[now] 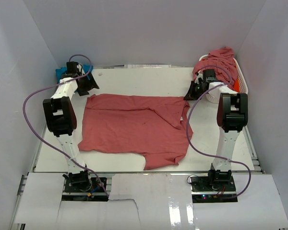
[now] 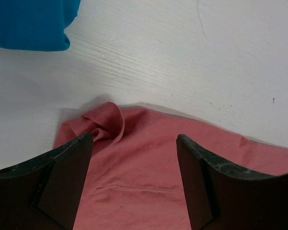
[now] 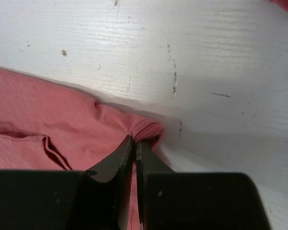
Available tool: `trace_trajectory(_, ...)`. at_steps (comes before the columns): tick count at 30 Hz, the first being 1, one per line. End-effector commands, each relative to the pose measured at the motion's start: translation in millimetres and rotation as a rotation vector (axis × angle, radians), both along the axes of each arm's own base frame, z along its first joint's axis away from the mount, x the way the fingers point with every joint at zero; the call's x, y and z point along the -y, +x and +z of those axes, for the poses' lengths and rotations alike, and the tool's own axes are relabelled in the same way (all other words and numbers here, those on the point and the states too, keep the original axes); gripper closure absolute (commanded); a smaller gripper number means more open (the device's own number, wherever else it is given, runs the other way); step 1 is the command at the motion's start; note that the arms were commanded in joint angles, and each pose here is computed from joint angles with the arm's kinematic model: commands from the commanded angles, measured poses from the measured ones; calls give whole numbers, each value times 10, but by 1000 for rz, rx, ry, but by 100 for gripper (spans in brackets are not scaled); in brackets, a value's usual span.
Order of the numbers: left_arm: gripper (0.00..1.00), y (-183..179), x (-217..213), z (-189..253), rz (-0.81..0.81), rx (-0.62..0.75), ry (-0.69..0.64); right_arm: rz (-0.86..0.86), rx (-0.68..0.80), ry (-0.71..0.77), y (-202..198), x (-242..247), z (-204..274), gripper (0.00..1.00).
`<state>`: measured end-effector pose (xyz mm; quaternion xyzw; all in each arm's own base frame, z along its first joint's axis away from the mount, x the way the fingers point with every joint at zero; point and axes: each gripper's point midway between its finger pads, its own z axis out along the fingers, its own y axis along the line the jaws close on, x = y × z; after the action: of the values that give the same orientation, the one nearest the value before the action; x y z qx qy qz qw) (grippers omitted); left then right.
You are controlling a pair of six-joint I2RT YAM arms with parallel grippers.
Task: Fold and stack the t-shirts
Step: Fold the flattened tshirt in 1/3 of the way
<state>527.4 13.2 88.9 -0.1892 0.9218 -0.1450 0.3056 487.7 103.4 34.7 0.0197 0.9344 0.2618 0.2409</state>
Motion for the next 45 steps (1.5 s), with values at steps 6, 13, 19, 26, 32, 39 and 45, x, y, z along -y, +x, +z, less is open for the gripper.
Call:
trace_trajectory(6,20,60,29,-24,-25,-19,122,-1,71,6,94,14,243,92)
trace_trajectory(13,25,71,-55,-95,9,-41,165,1,73,9,88,15,248,92)
trace_trajectory(19,39,69,-52,-130,8,-48,163,4,69,10,83,6,227,92)
trace_trajectory(26,44,49,-40,-198,2,-64,153,6,71,9,83,7,230,92)
trace_trajectory(32,47,29,-60,-267,1,-82,169,6,67,10,68,5,212,92)
trace_trajectory(39,59,-2,-75,-359,8,-106,174,7,71,8,69,7,221,92)
trace_trajectory(45,74,-7,-84,-374,9,-109,179,10,69,13,61,-2,221,92)
